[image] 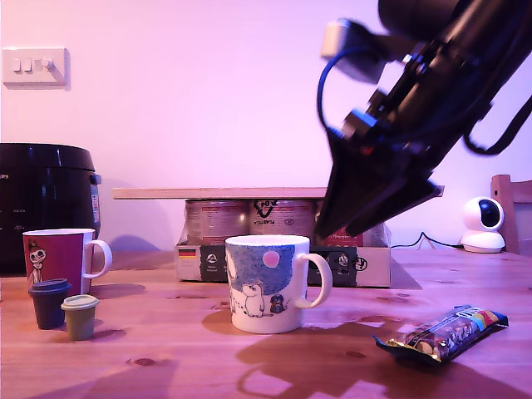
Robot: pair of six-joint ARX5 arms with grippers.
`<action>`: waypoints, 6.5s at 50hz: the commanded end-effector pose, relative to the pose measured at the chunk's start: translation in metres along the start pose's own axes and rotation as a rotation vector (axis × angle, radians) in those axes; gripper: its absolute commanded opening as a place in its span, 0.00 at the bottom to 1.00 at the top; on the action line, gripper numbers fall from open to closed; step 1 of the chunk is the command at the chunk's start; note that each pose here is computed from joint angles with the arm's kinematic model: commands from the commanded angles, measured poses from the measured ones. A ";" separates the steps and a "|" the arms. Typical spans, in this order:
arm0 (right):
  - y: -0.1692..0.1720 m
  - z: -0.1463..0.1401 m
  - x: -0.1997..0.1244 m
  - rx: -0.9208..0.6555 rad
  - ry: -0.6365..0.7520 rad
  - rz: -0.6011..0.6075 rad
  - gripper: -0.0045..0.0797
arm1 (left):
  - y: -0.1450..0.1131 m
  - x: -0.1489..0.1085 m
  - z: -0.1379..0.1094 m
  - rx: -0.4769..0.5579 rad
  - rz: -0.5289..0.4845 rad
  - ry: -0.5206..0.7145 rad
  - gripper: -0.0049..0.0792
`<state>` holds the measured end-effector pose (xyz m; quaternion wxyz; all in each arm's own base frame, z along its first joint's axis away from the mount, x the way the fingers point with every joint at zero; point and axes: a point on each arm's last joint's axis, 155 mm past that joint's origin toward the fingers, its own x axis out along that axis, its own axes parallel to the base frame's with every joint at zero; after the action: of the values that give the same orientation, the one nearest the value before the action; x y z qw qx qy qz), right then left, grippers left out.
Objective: Pick up the blue coffee cup and place it on the shelf behind you
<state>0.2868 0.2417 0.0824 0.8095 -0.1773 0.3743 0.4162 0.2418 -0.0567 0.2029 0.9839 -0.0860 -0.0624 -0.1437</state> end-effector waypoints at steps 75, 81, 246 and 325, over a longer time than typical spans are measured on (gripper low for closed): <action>-0.013 0.009 0.044 -0.036 -0.047 -0.004 0.06 | -0.001 -0.001 0.003 -0.002 0.000 -0.005 0.03; -0.013 0.009 0.044 -0.037 -0.048 -0.004 0.04 | -0.001 -0.001 0.003 -0.002 0.000 -0.005 0.03; -0.191 0.217 -0.095 0.111 -0.606 -0.531 0.04 | 0.002 -0.001 -0.010 -0.011 0.009 0.045 0.03; -0.243 0.130 -0.012 0.257 -0.354 -0.524 0.11 | 0.002 -0.001 -0.010 -0.011 0.009 0.045 0.03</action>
<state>0.5365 0.1660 0.1803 0.9585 -0.0908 0.2145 0.1642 0.2438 -0.0568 0.1863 0.9857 -0.0875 -0.0291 -0.1407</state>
